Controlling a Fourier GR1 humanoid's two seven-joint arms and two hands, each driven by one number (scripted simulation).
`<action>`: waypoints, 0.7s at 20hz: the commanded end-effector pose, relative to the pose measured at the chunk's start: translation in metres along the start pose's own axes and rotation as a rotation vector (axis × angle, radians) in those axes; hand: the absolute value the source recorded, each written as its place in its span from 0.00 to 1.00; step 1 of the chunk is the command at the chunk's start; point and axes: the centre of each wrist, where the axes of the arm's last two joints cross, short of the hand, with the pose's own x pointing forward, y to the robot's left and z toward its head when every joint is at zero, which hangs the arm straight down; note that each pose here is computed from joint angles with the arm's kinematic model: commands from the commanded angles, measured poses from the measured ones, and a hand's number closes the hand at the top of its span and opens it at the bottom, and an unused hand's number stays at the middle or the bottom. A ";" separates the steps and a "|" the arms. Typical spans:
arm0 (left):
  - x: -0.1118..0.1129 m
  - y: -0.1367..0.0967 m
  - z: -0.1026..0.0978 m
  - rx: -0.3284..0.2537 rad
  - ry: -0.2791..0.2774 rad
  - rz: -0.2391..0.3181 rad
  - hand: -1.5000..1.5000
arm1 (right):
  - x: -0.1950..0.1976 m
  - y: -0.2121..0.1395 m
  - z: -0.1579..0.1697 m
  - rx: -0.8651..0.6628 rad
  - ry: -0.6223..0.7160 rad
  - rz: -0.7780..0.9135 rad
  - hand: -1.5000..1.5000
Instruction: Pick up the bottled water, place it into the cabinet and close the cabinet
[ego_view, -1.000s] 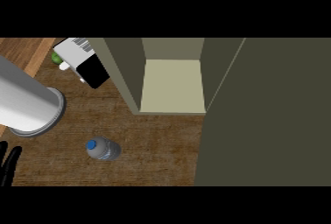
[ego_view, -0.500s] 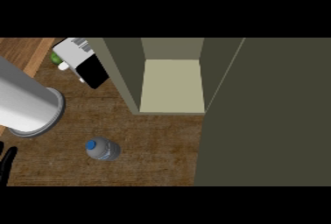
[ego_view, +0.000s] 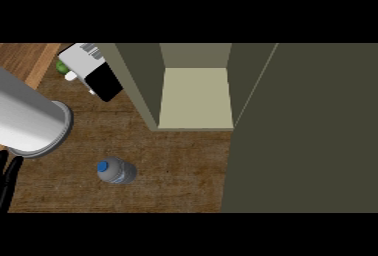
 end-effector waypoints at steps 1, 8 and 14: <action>-0.006 -0.011 -0.003 -0.008 -0.016 0.015 0.00 | 0.021 0.004 0.010 -0.043 -0.060 0.079 0.00; -0.068 0.002 -0.002 0.038 0.020 -0.024 0.00 | 0.024 0.004 0.010 -0.028 -0.052 0.073 0.00; -0.087 0.004 -0.026 0.037 0.063 -0.025 0.00 | 0.037 0.010 0.019 -0.030 -0.040 0.063 0.00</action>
